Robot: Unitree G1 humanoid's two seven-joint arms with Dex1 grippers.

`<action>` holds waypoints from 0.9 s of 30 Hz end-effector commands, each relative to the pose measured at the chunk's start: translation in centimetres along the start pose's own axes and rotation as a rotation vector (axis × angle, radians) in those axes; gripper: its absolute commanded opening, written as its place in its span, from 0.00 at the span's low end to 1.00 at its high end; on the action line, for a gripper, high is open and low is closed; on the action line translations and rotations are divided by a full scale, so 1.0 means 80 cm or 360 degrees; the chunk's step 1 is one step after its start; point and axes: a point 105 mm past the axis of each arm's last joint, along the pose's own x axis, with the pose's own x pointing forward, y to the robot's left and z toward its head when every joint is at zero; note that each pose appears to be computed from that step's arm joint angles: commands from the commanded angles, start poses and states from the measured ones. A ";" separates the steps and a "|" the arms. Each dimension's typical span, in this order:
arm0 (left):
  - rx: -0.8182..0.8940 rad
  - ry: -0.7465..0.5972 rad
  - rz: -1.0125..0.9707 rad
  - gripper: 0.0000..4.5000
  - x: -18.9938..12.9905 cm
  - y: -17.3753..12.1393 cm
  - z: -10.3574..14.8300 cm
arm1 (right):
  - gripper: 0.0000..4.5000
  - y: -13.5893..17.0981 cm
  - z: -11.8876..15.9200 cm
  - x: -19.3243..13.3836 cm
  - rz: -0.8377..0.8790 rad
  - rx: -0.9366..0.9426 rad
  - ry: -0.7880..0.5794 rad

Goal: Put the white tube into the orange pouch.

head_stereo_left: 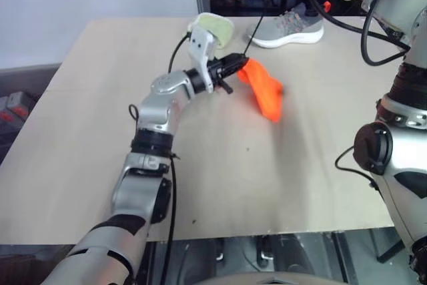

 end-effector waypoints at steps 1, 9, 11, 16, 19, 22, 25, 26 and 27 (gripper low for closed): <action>-0.0067 0.0045 0.0497 0.05 -0.009 0.074 0.003 | 0.00 -0.001 0.134 -0.035 -0.0014 -0.0231 -0.0605; 0.0022 -0.0245 0.0474 0.05 0.031 0.065 0.081 | 0.00 -0.072 0.175 -0.049 -0.0200 -0.0328 -0.0709; 0.0085 -0.0196 0.0341 0.05 0.039 0.045 0.066 | 0.00 -0.081 0.164 -0.060 -0.0232 -0.0338 -0.0665; 0.0202 0.0203 -0.0051 0.05 0.036 -0.027 -0.047 | 0.00 -0.105 0.073 -0.107 -0.0388 -0.0301 -0.0382; 0.0241 0.0323 -0.0150 0.05 0.031 -0.059 -0.094 | 0.00 -0.121 0.025 -0.141 -0.0550 -0.0219 -0.0278; 0.0205 0.0350 -0.0243 0.05 0.029 -0.089 -0.121 | 0.00 -0.128 -0.026 -0.175 -0.0662 -0.0225 -0.0094; 0.0041 0.0298 -0.0365 0.05 0.015 -0.107 -0.124 | 0.00 -0.118 -0.090 -0.215 -0.0663 -0.0410 0.0269; 0.0012 0.0299 -0.0377 0.05 0.010 -0.107 -0.123 | 0.06 -0.114 -0.100 -0.222 -0.0650 -0.0442 0.0331; -0.0010 0.0299 -0.0369 0.16 -0.001 -0.102 -0.121 | 0.13 -0.107 -0.115 -0.230 -0.0598 -0.0457 0.0396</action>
